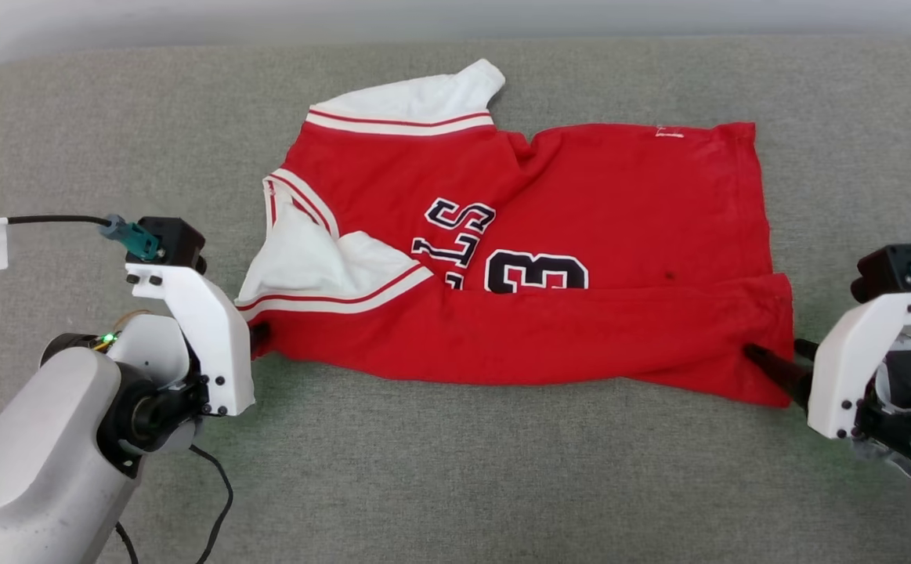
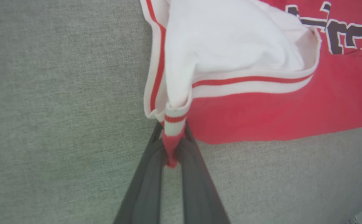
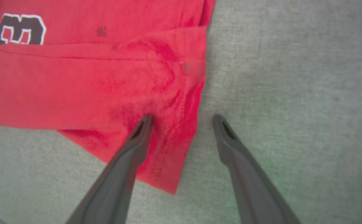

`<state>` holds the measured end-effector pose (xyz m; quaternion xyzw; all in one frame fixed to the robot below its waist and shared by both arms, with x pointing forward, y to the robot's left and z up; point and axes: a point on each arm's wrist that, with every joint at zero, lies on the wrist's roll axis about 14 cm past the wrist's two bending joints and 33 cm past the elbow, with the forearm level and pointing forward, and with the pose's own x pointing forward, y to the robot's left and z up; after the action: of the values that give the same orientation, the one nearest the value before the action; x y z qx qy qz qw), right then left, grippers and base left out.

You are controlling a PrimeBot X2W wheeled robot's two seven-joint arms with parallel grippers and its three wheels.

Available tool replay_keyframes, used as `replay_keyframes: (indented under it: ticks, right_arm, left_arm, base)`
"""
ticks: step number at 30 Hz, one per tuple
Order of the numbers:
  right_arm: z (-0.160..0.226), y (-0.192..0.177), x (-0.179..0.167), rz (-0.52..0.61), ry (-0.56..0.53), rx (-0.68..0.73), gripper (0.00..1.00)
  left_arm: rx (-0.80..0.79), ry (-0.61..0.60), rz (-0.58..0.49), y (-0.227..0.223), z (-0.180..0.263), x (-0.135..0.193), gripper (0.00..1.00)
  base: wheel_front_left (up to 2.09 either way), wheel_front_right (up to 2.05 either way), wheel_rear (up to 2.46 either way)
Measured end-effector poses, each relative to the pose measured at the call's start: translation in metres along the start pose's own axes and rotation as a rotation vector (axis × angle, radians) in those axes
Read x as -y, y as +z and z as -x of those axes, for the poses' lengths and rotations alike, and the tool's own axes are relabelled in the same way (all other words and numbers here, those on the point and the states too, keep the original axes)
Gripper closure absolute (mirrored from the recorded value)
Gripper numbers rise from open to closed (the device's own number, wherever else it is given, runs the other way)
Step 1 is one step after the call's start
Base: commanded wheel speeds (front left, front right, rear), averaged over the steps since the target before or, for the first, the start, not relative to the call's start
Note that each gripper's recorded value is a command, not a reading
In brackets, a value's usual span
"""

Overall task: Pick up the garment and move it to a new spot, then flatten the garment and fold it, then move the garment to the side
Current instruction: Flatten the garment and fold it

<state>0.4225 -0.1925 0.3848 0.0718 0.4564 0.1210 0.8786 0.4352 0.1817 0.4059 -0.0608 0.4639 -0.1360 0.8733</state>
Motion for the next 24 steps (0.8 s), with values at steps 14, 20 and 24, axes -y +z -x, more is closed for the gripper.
replay_keyframes:
  ticks: [14,20,24]
  right_arm:
    - [-0.02,-0.006,-0.009,0.004,0.03,-0.082,1.0]
    - [-0.003,0.009,-0.013,0.054,0.032,-0.027,1.0]
    - [0.016,0.026,-0.016,0.094,0.026,0.046,1.0]
  left_arm:
    - [0.012,-0.013,0.04,-0.005,-0.005,0.005,1.0]
    - [0.093,-0.023,0.041,0.008,0.011,0.01,1.0]
    - [0.172,-0.022,0.063,0.017,0.029,0.01,1.0]
  base:
    - [0.0,0.0,0.0]
    - [0.0,0.0,0.0]
    - [0.0,0.0,0.0]
